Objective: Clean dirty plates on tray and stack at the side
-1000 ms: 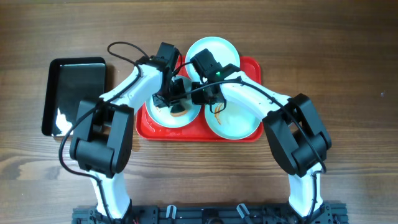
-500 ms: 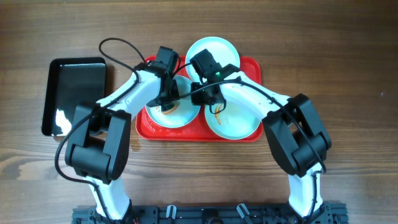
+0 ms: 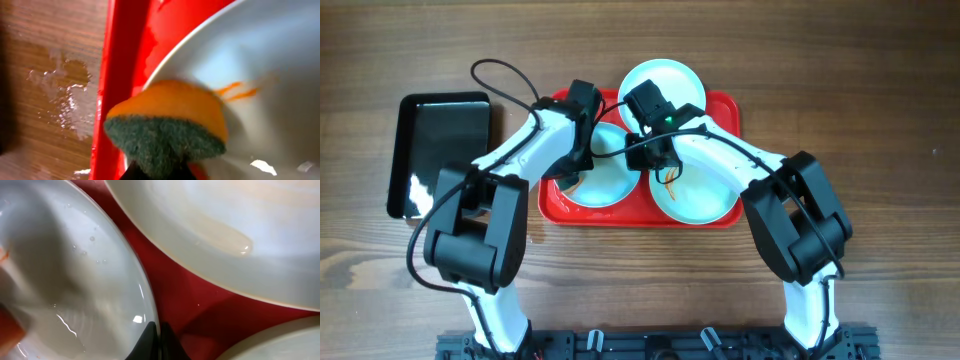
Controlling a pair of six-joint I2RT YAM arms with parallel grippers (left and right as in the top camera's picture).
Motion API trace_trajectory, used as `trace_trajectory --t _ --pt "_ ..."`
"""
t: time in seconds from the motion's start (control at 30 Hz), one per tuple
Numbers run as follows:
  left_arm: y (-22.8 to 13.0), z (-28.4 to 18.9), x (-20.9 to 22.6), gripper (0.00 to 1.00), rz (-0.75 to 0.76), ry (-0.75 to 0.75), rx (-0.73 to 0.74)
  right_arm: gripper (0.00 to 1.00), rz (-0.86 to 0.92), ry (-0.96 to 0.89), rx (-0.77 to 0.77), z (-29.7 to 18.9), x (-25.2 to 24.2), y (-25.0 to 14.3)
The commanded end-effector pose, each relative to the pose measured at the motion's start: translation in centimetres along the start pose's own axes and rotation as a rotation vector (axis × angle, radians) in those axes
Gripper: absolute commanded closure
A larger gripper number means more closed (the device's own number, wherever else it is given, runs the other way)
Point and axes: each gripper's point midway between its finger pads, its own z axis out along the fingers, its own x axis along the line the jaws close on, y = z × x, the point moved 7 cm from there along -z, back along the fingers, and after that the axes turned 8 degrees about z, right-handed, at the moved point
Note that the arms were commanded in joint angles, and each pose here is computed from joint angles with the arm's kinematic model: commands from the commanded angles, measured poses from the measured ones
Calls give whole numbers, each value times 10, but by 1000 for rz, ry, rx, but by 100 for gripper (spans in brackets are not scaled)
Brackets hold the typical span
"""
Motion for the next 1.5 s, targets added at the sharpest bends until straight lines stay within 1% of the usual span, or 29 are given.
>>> trace_trajectory --t 0.0,0.1,0.2,0.3,0.53,0.67,0.77,1.0,1.07,1.13,1.27,1.37,1.47 --pt "20 -46 -12 96 -34 -197 -127 96 1 -5 -38 -13 0 5" --pt "25 -56 -23 96 -30 -296 -160 96 1 -5 -37 -13 0 5" --pt "28 -51 -26 96 -31 -305 -163 96 1 -5 -37 -13 0 5" --pt "26 -36 -33 96 -22 -313 -118 96 1 1 -34 -13 1 4" --pt "24 -1 -59 96 -2 -423 -22 96 0 7 -30 -13 2 4" --pt "22 14 -62 96 0 -409 11 96 0 7 -30 -13 2 4" --pt "21 22 -52 96 -7 -319 11 96 0 6 -29 -13 1 4" --pt "15 28 -4 96 4 87 -2 96 0 5 -27 -13 1 4" --pt "12 27 5 96 17 168 2 96 0 6 -28 -13 1 4" --pt "10 26 9 96 24 197 7 96 0 6 -28 -13 1 4" --pt "9 17 5 96 25 154 15 96 0 6 -28 -13 1 4" --pt "11 2 -7 96 20 49 2 96 0 6 -28 -13 1 4" --pt "15 -17 -21 96 17 -71 -44 96 0 6 -28 -13 1 4"
